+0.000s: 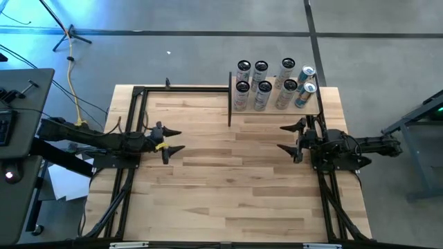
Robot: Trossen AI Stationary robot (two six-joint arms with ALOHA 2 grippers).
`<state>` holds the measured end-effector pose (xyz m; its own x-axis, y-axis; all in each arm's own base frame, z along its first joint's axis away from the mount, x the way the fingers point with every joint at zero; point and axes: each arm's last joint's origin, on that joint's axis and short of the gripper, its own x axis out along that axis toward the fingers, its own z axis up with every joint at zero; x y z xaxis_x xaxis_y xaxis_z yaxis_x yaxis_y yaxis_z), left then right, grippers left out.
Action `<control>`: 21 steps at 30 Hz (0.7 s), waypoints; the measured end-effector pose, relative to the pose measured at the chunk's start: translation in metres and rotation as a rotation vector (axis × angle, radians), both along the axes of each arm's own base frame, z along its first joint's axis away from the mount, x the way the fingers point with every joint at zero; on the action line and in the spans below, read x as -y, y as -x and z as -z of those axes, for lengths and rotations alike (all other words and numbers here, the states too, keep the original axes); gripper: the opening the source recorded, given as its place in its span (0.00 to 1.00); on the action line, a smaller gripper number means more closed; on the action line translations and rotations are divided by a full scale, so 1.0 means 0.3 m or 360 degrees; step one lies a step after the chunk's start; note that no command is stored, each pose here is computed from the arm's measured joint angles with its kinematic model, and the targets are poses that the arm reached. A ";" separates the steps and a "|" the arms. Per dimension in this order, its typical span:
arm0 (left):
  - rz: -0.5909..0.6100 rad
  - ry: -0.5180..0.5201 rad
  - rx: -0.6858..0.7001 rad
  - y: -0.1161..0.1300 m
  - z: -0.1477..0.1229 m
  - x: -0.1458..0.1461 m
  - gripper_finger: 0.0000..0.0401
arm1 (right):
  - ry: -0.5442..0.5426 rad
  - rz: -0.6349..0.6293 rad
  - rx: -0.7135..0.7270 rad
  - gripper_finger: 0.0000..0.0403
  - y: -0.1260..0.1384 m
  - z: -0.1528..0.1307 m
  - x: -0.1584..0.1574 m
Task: Place canned beverage on shelf
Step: Return to Home Position
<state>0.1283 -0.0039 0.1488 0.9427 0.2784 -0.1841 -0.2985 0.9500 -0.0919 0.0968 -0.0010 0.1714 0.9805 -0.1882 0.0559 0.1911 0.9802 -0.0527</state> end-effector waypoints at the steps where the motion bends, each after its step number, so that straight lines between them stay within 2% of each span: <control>1: 0.0000 0.0003 0.0032 0.004 -0.008 0.000 0.76 | 0.0000 0.0000 0.0000 0.87 0.000 0.000 0.000; 14: -0.0007 0.0054 0.0461 0.060 -0.097 -0.008 0.76 | 0.0000 0.0000 -0.0001 0.87 0.000 0.000 0.000; 21: -0.0013 0.0059 0.0507 0.082 -0.104 -0.010 0.76 | 0.0000 0.0000 -0.0001 0.87 0.000 0.000 0.000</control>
